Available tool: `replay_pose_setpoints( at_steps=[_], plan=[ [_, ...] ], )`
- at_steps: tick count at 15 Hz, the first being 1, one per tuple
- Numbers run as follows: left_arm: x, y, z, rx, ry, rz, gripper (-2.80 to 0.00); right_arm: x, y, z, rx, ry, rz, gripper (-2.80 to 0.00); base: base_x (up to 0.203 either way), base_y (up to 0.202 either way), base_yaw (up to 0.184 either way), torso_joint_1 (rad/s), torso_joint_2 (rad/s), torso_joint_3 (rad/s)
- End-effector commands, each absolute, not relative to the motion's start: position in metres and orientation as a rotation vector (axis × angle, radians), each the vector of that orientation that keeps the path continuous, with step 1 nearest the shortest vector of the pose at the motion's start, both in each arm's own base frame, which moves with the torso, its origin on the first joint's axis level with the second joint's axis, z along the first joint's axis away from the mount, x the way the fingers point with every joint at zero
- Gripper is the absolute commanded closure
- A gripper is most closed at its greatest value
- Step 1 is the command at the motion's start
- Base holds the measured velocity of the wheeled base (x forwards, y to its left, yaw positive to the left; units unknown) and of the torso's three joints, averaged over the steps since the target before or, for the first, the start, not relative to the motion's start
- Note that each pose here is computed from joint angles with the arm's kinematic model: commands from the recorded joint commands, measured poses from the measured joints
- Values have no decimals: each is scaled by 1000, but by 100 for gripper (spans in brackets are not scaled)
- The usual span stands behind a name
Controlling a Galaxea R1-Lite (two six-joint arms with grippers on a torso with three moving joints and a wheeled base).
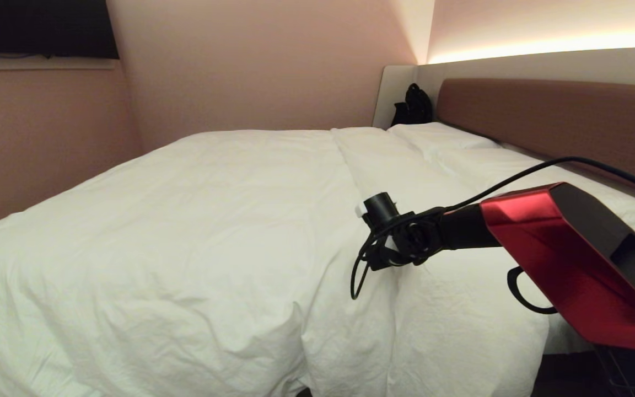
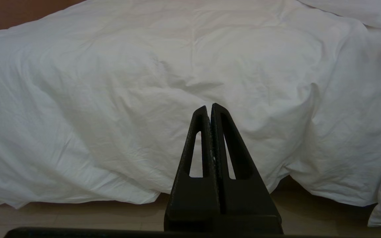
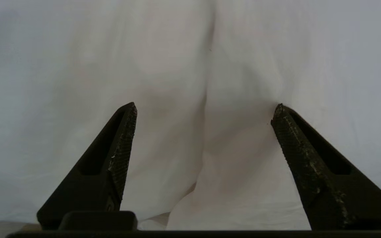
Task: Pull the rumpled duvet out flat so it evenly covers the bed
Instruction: Flatten the corners of the folded blanket
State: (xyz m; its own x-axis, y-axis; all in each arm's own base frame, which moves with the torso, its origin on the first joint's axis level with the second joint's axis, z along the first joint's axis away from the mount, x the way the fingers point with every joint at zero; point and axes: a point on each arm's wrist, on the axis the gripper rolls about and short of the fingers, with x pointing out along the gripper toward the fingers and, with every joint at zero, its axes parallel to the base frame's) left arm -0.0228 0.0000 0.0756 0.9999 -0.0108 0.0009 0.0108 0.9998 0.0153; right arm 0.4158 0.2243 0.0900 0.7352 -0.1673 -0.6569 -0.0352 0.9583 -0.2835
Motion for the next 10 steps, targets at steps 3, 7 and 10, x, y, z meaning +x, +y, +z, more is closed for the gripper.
replay_pose_setpoints(
  at_steps=[3, 7, 10],
  plan=[
    [-23, 0, 76, 15, -2, -11, 0, 421, 231, 65, -398, 761, -216, -280, 0, 0, 0, 0, 0, 0],
    [-23, 0, 76, 15, -2, -11, 0, 425, 233, 72, -391, 728, -240, -280, 0, 0, 0, 0, 0, 0],
    [-23, 0, 76, 15, -2, -11, 0, 420, 237, 79, -411, 694, -282, -280, 0, 0, 0, 0, 0, 0]
  ],
)
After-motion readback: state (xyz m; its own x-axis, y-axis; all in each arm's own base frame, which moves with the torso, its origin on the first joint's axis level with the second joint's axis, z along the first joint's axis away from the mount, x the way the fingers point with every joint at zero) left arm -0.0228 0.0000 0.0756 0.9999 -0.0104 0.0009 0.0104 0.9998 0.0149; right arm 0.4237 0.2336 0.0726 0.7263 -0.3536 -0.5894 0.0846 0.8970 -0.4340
